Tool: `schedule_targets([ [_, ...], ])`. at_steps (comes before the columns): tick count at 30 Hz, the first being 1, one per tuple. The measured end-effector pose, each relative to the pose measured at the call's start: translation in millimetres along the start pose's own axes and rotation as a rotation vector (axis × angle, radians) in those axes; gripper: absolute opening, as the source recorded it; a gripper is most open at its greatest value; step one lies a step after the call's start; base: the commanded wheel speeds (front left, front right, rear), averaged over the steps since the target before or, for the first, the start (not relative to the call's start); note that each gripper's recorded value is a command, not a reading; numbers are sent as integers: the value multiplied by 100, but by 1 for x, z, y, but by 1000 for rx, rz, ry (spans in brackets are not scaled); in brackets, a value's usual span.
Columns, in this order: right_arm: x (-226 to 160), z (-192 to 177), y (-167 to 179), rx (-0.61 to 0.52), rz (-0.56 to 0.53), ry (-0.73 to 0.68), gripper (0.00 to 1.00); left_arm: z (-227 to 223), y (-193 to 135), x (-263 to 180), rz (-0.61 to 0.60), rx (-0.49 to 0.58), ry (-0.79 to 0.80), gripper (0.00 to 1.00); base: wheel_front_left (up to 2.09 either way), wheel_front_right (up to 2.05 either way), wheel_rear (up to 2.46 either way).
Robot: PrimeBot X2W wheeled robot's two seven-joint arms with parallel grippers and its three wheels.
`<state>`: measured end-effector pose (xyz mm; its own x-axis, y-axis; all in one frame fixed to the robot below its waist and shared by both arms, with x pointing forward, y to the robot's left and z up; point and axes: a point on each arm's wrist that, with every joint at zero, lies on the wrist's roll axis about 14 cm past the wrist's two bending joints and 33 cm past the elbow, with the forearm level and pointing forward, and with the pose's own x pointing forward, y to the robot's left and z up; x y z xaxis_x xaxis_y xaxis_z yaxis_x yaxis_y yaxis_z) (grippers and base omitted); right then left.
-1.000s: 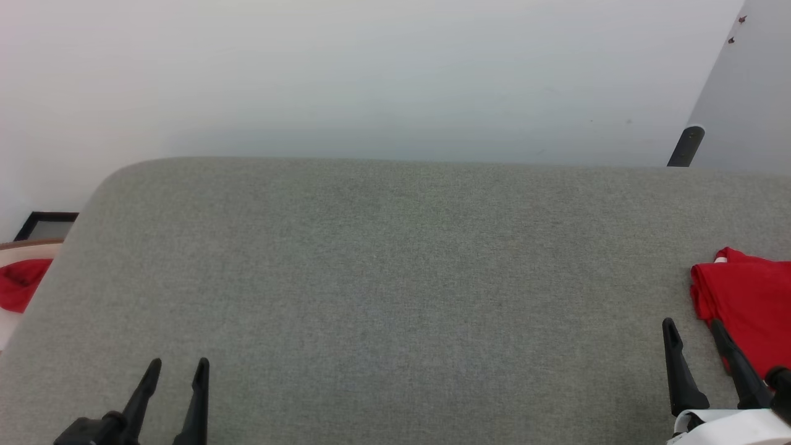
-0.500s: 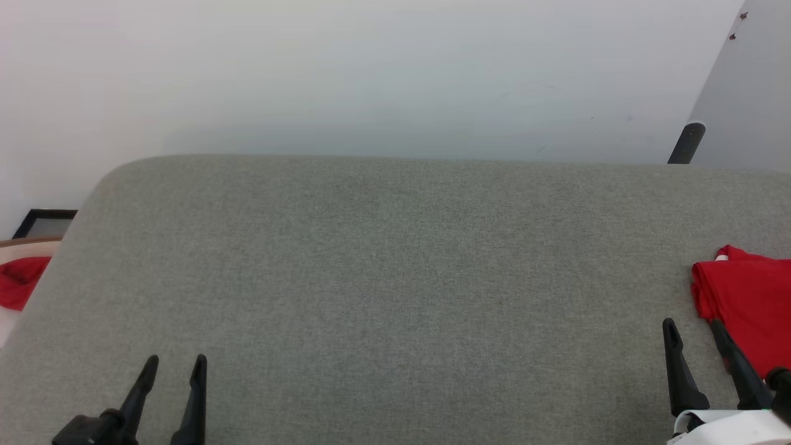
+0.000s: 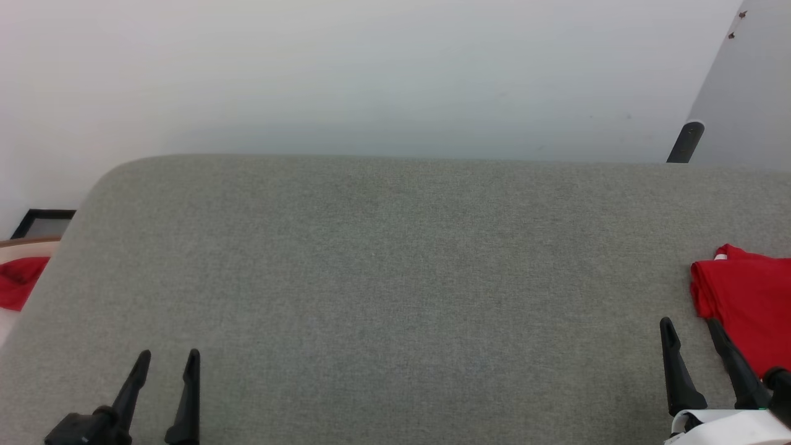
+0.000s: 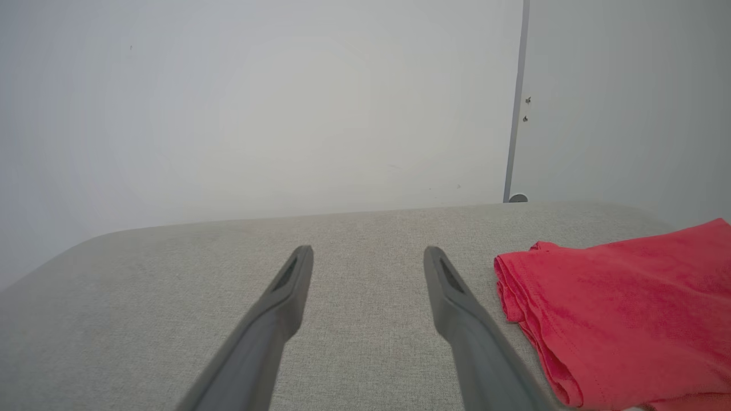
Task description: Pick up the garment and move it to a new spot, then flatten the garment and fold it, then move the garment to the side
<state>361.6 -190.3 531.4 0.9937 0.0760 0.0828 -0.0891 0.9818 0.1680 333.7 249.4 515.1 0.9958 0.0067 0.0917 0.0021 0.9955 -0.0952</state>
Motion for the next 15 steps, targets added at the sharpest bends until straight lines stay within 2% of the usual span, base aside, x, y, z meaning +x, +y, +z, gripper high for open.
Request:
schedule_targets([
  [6, 1, 2, 3, 2, 7, -8, 100, 3, 1, 2, 5, 14, -12, 100, 0, 0, 0],
  [7, 1, 1, 3, 3, 7, -3, 0, 2, 1, 1, 7, 12, -7, 0, 0, 0, 0],
  [12, -8, -23, -1, 30, -16, 71, 0, -22, -5, -8, 22, -36, 60, 0, 0, 0, 0],
  [15, -8, -25, -2, 79, -26, 77, 0, -26, -5, -8, 38, -89, 76, 0, 0, 0, 0],
])
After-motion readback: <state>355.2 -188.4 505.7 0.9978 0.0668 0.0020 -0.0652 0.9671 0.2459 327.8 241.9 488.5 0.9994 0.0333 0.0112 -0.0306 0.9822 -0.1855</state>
